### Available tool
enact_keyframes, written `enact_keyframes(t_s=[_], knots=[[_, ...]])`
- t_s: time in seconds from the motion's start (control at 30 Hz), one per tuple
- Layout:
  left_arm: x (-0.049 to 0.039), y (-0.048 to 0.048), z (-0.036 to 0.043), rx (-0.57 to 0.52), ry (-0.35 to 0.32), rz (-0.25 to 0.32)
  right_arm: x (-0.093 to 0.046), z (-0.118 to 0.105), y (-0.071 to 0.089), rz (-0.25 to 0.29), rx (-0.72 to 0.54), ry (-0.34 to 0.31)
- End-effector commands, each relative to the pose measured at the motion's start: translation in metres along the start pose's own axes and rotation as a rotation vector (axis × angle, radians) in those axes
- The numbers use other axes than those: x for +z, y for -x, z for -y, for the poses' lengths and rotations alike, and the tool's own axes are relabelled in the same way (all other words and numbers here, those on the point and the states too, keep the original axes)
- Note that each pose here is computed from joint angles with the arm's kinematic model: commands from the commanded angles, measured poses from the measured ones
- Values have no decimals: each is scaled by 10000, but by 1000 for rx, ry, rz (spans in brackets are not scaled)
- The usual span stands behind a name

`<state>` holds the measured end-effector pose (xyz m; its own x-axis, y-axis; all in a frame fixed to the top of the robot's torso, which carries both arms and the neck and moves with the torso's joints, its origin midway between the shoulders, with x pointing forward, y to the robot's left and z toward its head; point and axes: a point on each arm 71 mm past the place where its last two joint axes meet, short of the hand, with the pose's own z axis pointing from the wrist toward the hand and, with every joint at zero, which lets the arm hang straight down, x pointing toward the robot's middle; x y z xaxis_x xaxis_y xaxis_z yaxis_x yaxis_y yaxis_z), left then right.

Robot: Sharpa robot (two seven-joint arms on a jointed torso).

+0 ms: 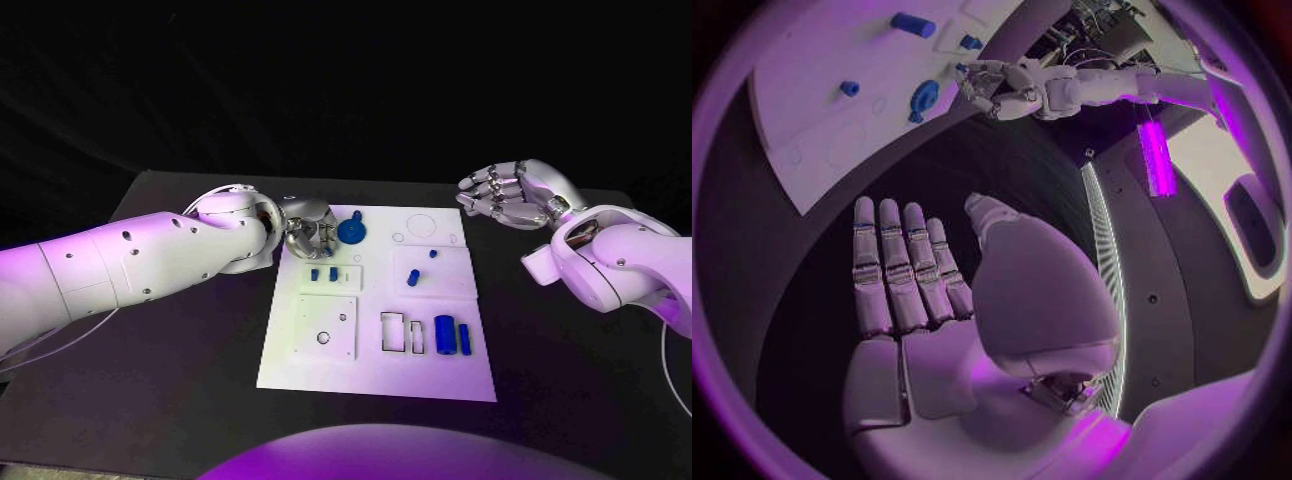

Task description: Assemble the parts on the task board

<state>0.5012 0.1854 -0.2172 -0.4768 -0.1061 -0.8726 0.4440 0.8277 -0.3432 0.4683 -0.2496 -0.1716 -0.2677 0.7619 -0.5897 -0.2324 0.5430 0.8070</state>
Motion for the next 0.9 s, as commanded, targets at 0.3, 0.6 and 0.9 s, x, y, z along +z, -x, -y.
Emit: enact_keyframes(t_s=[0.3, 0.6, 0.9], knots=[[19, -43, -9, -7, 20, -37, -1, -4, -11, -8, -3, 6], [32, -75, 6, -15, 9, -37, -3, 0, -10, -11, -2, 3], [33, -82, 12, -19, 3, -32, -3, 2, -9, -12, -1, 1]])
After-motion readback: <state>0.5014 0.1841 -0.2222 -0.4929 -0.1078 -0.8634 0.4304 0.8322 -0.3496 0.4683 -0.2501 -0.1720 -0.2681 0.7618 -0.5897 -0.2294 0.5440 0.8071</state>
